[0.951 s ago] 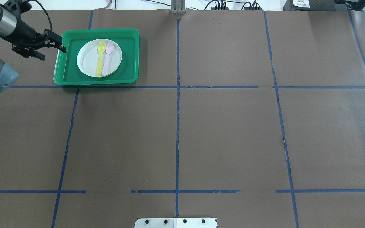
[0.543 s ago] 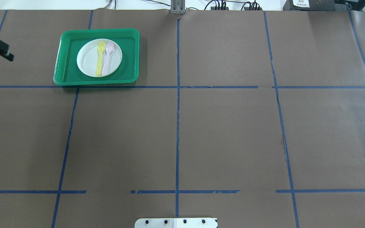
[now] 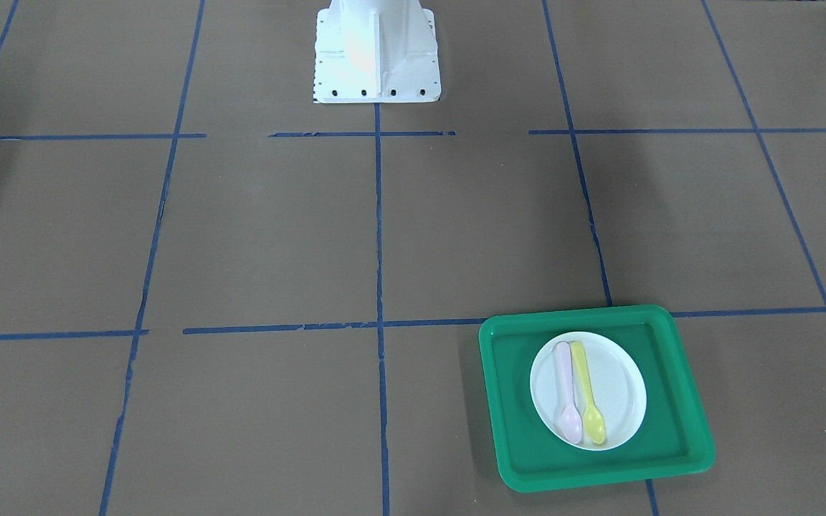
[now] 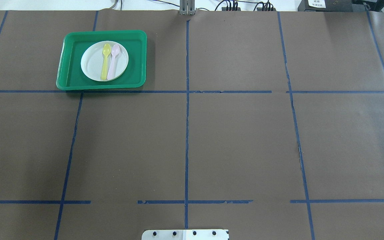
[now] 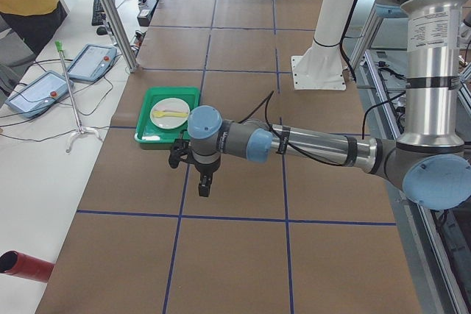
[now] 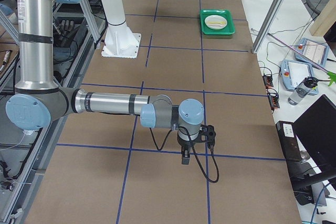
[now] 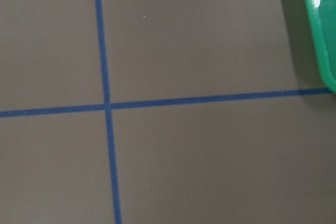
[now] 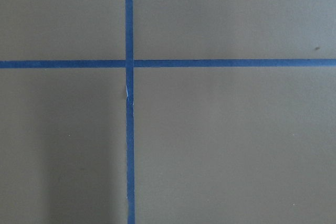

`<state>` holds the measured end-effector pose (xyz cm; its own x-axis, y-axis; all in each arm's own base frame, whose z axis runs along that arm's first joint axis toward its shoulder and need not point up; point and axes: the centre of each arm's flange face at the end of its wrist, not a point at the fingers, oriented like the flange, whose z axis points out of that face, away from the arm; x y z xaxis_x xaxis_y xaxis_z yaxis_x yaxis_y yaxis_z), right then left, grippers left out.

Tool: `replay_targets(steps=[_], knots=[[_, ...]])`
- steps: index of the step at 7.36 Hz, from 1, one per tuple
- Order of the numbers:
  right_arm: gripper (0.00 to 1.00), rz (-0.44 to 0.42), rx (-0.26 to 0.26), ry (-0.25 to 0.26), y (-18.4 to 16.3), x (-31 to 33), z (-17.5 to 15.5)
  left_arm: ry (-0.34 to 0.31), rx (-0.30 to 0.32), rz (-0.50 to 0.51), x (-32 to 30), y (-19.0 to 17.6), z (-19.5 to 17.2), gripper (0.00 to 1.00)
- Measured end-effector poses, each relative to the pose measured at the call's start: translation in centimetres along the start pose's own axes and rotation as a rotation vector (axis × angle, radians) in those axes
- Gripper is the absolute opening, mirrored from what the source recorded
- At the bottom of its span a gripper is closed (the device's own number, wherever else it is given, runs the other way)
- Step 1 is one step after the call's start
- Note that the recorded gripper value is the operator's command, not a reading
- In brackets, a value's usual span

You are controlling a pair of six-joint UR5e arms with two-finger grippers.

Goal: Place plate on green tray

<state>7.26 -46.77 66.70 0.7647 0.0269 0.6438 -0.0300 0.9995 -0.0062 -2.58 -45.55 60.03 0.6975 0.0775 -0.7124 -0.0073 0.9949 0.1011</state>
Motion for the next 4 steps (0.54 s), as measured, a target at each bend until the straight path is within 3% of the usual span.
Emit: replay_targets(steps=[4], knots=[[1.0,0.0,0.0,0.0,0.0,0.0,0.0,-0.001,-0.013,0.023,-4.1,3.5,0.2,1.0]])
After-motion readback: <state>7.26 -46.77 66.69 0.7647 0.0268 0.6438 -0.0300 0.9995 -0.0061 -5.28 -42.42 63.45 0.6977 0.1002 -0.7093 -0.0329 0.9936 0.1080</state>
